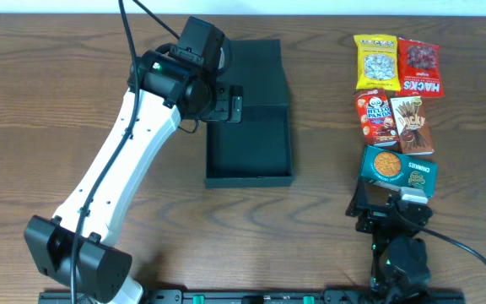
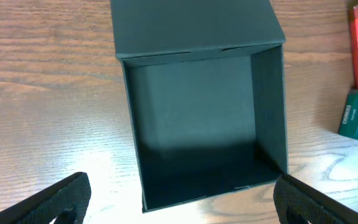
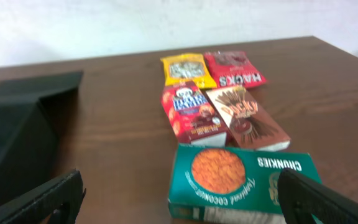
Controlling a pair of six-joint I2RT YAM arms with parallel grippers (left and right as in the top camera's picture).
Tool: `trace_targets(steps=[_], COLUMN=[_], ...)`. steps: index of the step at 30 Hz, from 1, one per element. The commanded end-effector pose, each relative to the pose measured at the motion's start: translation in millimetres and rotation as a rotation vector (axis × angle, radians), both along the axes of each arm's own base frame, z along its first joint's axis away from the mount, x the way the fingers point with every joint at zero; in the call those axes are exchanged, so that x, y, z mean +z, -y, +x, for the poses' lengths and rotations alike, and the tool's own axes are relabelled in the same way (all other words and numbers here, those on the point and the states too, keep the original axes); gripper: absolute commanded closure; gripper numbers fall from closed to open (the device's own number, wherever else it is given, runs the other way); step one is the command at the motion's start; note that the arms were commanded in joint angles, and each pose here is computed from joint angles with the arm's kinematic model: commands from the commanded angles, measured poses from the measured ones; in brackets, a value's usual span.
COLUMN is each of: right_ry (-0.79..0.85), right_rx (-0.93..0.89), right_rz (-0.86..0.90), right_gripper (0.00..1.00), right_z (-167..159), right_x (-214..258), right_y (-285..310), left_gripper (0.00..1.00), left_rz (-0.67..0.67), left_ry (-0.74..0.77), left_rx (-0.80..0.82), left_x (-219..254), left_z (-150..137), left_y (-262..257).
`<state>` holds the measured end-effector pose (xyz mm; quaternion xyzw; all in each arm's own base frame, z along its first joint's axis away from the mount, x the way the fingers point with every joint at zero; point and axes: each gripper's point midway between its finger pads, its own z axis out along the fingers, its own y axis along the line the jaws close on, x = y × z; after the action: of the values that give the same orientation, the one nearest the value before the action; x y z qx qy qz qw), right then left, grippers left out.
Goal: Pack container
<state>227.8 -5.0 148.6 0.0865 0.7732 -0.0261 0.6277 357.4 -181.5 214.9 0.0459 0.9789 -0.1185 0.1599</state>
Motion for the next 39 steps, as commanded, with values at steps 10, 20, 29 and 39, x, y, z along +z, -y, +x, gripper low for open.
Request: trace_targets(steps=[10, 20, 29, 39], right_ry=[-0.044, 0.234, 0.014, -0.229], right_rx=[0.405, 0.277, 0.032, 0.174], right_rz=[0.698, 0.517, 0.377, 0.233], right_gripper=[0.01, 0.01, 0.01, 0.01], right_z=[-10, 6, 13, 31], right_x=[12, 68, 78, 88], right_y=[-93, -52, -2, -16], left_gripper=[0.05, 0.05, 0.05, 0.05], left_rz=[-0.043, -0.046, -0.045, -0.045], left_ry=[0.036, 0.044, 0.044, 0.043], left_rx=[-0.037, -0.038, -0.038, -0.038], left_x=[11, 12, 11, 11], left_z=[5, 6, 6, 6], left_y=[8, 8, 8, 8])
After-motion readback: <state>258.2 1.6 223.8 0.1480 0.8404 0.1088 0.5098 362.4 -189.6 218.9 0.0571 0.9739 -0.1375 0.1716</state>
